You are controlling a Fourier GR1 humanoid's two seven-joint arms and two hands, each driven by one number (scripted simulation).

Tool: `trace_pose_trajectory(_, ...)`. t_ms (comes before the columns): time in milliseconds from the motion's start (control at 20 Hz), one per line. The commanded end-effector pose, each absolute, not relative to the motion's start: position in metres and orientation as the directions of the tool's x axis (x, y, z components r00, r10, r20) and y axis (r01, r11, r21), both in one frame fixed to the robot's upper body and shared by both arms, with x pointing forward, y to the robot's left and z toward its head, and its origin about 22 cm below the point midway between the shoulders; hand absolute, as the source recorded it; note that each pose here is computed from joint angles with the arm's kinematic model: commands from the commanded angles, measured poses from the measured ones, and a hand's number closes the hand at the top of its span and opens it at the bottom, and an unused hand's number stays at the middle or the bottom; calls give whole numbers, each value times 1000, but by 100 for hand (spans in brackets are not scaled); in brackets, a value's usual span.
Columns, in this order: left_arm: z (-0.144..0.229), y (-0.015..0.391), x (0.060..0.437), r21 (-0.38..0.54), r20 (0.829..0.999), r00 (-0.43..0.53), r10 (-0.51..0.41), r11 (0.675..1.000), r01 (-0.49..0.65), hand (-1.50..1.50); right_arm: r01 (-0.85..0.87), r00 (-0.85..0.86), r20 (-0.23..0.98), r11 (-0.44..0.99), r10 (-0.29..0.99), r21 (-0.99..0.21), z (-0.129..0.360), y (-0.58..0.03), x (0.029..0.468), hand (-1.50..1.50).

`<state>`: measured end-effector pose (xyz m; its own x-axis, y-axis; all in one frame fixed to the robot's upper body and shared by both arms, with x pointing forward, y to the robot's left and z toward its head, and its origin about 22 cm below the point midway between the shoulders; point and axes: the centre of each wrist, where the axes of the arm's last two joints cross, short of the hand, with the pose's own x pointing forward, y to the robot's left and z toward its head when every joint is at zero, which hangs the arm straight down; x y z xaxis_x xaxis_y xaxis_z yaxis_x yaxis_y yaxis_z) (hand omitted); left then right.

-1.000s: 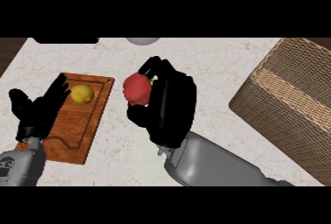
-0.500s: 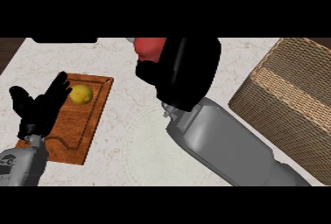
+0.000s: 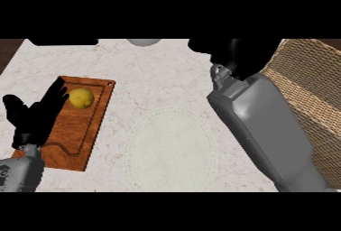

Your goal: Pick the bell pepper from the placemat and place it in the basket

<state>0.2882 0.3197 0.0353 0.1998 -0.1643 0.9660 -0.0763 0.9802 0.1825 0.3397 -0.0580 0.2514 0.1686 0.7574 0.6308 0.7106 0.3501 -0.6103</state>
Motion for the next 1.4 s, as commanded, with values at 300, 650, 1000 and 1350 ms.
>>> trace_pose_trajectory(300,28,319,276,184,966,196,-167,980,-75,0,678,409,633,245,657,-693,240,-139,344,150)
trace_pose_trajectory(650,27,321,274,178,969,185,-163,982,-65,0,697,391,663,265,639,-667,214,-186,311,150)
trace_pose_trajectory(1000,34,321,287,185,968,187,-170,981,-64,0,790,468,728,132,501,-598,192,-226,318,-150)
trace_pose_trajectory(1350,41,312,288,173,967,197,-159,983,-60,0,758,436,718,209,542,-618,165,-237,318,-150)
